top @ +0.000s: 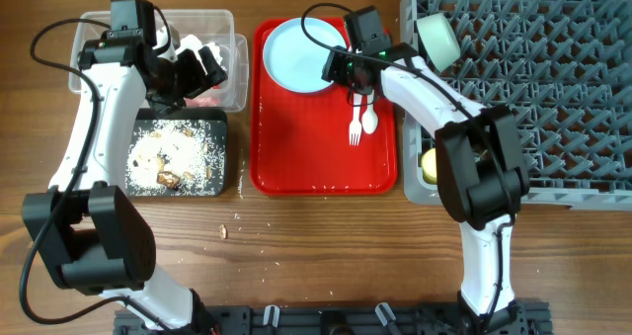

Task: Sort waste into correct bins and load items into the dishwasher rack
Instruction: 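Grasp the edge of the light-blue plate with the right gripper, then carry the light-blue plate into the dish rack and stand it upright, then reach the right gripper to the red tray and grasp the white spork, then carry the white spork into the dish rack and release it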

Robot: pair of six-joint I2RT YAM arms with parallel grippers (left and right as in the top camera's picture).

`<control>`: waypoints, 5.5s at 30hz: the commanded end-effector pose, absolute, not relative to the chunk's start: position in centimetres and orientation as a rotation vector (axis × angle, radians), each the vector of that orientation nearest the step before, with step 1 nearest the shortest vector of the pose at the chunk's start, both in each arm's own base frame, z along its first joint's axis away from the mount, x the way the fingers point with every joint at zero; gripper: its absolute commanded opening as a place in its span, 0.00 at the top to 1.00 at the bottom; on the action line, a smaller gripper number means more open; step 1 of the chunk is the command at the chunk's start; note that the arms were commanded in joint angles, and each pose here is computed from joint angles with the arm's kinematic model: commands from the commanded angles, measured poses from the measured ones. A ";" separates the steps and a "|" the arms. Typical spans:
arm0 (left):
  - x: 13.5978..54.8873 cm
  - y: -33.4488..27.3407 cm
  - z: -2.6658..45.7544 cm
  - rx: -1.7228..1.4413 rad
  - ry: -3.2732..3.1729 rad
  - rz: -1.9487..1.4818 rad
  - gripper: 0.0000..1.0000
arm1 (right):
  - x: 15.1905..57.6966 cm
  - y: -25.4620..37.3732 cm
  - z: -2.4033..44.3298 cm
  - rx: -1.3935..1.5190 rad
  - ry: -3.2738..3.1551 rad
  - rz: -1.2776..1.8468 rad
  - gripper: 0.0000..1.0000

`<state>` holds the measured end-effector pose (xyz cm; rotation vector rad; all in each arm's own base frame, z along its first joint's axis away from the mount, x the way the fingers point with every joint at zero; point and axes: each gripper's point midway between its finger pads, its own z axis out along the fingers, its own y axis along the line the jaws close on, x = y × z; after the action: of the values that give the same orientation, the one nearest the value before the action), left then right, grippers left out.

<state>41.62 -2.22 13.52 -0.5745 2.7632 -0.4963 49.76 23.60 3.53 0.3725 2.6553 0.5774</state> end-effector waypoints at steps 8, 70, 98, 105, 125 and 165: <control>41.7 -1.9 13.8 -0.578 2.754 -0.487 0.00 | 48.5 22.1 0.3 0.546 2.715 0.420 0.74; 41.7 -1.9 13.8 -0.578 2.754 -0.487 0.00 | 44.9 -8.1 21.1 0.113 2.414 -0.841 0.09; 41.7 -1.9 13.8 -0.578 2.754 -0.487 0.00 | 39.0 19.2 6.4 0.091 2.971 0.392 0.30; 41.7 -1.9 13.8 -0.578 2.754 -0.487 0.00 | 37.8 19.2 2.1 0.198 3.100 0.372 0.38; 41.7 -1.9 13.8 -0.578 2.754 -0.487 0.00 | 37.7 19.6 -1.3 0.242 3.178 0.464 0.69; 41.7 -1.9 13.8 -0.578 2.754 -0.487 0.00 | 34.7 1.8 25.7 0.611 2.619 0.110 0.96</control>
<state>41.62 -2.22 13.52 -0.5745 2.7632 -0.4963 34.90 8.35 27.50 0.1124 2.6278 0.2525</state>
